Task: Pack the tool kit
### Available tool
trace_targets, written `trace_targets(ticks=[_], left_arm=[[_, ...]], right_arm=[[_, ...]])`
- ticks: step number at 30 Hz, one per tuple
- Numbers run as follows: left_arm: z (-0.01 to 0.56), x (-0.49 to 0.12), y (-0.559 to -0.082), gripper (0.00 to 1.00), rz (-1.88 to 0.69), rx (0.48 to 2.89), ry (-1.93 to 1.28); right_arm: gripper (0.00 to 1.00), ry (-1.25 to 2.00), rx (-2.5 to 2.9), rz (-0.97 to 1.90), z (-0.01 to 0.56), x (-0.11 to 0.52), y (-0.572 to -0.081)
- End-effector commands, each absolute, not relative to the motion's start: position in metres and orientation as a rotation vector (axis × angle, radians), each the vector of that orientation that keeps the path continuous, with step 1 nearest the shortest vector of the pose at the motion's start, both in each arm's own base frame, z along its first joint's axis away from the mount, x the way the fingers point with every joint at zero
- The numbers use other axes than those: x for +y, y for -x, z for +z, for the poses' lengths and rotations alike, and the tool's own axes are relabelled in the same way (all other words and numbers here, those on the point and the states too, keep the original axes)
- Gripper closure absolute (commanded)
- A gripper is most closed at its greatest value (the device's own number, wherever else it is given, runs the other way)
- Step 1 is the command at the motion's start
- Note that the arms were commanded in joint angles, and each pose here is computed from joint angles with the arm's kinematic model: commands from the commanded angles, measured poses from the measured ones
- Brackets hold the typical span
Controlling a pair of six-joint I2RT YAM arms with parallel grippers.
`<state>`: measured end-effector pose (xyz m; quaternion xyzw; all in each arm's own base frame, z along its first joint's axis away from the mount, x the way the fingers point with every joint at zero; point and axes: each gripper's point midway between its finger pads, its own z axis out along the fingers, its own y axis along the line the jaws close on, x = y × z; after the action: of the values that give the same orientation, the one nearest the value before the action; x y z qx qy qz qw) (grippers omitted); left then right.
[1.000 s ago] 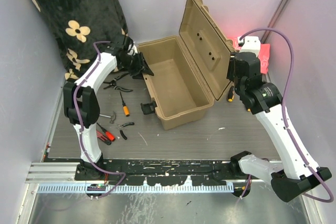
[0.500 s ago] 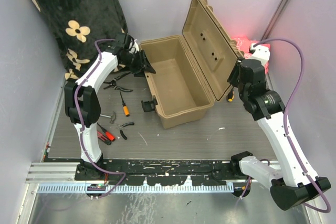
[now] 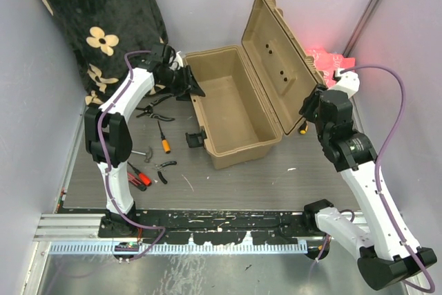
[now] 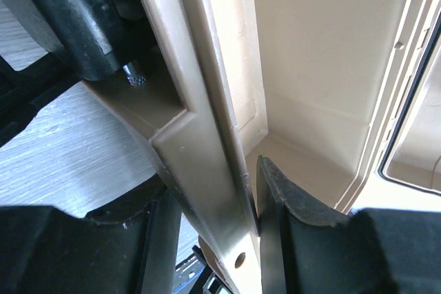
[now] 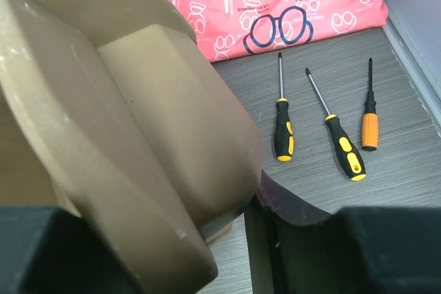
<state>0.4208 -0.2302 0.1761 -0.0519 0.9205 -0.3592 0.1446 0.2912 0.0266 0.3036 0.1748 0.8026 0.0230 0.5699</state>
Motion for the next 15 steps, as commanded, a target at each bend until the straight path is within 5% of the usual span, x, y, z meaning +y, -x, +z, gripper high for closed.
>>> trace_targets(ticks=[1, 8, 11, 15], left_arm=[[0.162, -0.207, -0.412, 1.0, -0.98, 2.683, -0.046], [0.163, -0.21, -0.411, 1.0, -1.006, 2.68, -0.027], [0.161, -0.21, -0.41, 1.0, -1.016, 2.683, -0.021], [0.16, -0.211, -0.408, 1.0, -1.026, 2.687, -0.019]], right_arm=[[0.66, -0.585, 2.066, -0.009, 0.244, 0.01, -0.25], [0.25, -0.654, 2.064, 0.087, 0.227, 0.02, -0.246], [0.27, -0.647, 2.068, 0.1, 0.223, 0.022, -0.246], [0.49, -0.637, 2.066, 0.094, 0.222, 0.023, -0.251]])
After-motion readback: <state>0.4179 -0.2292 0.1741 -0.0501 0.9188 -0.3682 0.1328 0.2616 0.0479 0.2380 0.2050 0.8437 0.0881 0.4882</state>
